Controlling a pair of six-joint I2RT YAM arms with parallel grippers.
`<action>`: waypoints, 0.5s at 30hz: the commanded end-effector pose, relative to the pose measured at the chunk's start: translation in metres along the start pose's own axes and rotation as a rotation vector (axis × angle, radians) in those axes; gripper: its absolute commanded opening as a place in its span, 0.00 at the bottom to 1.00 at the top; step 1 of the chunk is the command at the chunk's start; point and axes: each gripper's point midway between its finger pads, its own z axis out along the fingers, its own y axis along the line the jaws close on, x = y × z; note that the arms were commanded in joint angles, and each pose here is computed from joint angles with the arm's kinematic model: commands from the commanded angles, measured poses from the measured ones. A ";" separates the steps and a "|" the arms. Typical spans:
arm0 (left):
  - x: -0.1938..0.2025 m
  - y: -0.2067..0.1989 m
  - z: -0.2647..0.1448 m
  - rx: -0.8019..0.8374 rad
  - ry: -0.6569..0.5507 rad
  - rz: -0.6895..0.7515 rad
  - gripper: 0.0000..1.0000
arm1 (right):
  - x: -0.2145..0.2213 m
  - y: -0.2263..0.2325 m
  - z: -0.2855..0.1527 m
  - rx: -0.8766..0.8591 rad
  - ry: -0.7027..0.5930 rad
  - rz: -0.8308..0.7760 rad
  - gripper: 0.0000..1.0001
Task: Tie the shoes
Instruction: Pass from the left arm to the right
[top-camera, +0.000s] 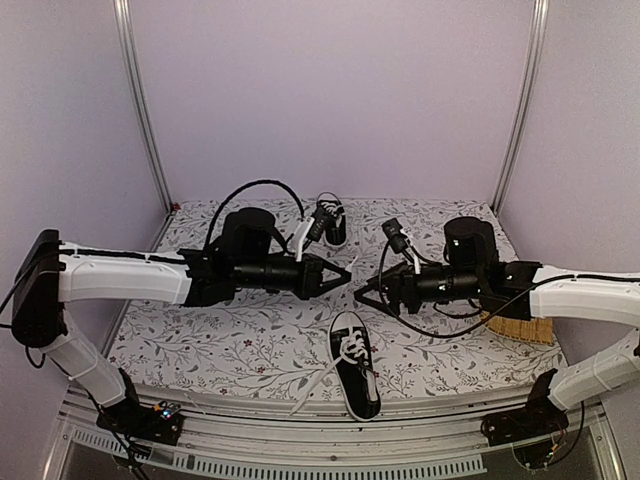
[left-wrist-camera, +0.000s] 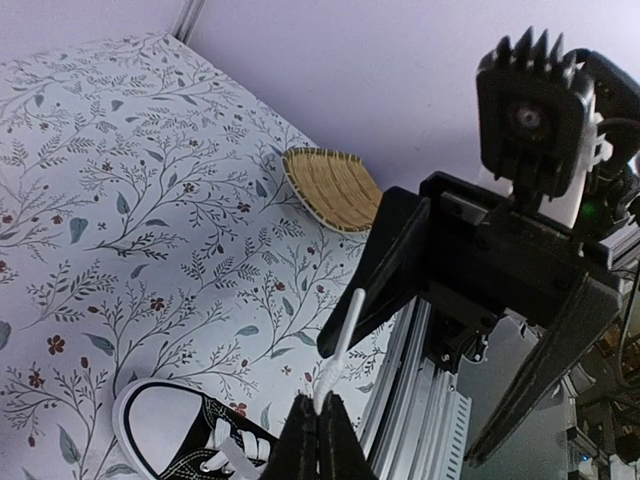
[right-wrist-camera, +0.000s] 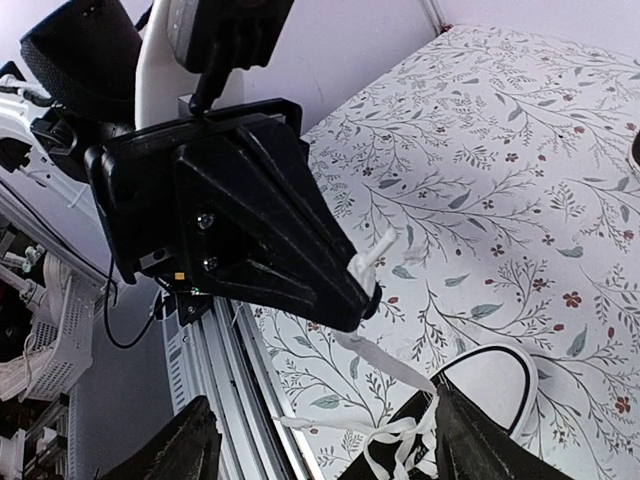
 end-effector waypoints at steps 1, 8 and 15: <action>-0.013 -0.019 -0.012 0.033 -0.050 0.039 0.00 | -0.008 0.002 0.015 -0.069 -0.018 -0.069 0.75; 0.010 -0.016 -0.026 -0.023 -0.064 -0.038 0.00 | 0.002 -0.015 0.015 -0.088 -0.025 0.020 0.71; 0.029 -0.033 -0.022 0.026 -0.056 -0.058 0.00 | 0.003 0.020 0.011 -0.291 -0.003 -0.042 0.71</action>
